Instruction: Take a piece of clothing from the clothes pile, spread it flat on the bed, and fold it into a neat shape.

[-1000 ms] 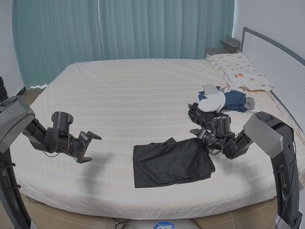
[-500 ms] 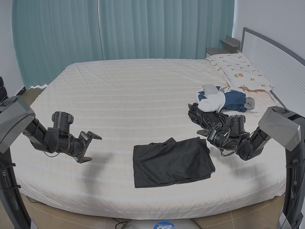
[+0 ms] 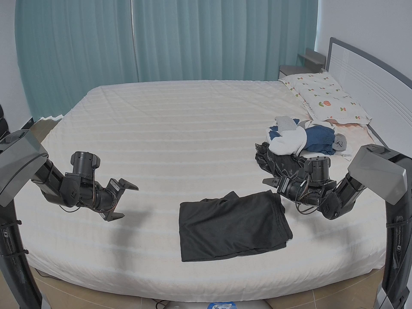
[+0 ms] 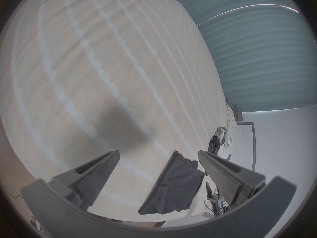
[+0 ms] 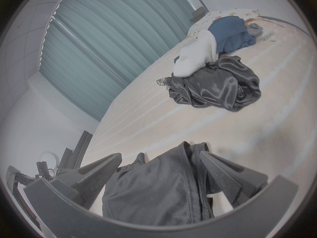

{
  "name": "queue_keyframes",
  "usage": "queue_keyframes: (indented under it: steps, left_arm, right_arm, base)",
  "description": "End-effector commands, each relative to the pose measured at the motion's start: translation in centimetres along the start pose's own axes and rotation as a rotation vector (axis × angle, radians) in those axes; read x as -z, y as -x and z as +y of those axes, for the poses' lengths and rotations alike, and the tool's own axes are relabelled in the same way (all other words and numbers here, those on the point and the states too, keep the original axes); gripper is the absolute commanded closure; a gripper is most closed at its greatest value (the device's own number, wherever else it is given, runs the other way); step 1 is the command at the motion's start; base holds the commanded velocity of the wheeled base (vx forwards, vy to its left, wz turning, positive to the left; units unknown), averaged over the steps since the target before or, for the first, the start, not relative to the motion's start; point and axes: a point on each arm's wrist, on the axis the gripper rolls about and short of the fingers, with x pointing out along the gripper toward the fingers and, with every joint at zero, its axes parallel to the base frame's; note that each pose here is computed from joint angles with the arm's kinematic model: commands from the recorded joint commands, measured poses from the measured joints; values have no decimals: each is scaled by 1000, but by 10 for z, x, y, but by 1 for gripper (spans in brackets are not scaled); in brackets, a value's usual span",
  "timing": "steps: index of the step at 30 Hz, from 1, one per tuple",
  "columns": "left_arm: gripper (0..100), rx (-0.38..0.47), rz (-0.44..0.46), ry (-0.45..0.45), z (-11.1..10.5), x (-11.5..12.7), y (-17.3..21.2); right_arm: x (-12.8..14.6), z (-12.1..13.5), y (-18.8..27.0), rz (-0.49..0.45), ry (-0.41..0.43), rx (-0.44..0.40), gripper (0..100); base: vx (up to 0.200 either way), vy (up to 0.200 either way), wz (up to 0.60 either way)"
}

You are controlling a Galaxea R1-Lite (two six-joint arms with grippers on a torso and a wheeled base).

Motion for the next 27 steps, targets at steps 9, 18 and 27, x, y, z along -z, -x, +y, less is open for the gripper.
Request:
queue_keyframes:
  steps: [9,18,27]
  left_arm:
    - [0,-3,1,0,1,0,-1]
    - [0,-2,0,0,1,0,-1]
    - [0,-2,0,0,1,0,-1]
  right_arm:
    - [26,-2,-40,54,74,-20,0]
    - [20,-8,-45,28,90,-13,0]
    - [19,-11,-45,27,92,-9,0]
  base:
    - [0,0,0]
    - [0,0,0]
    - [0,0,0]
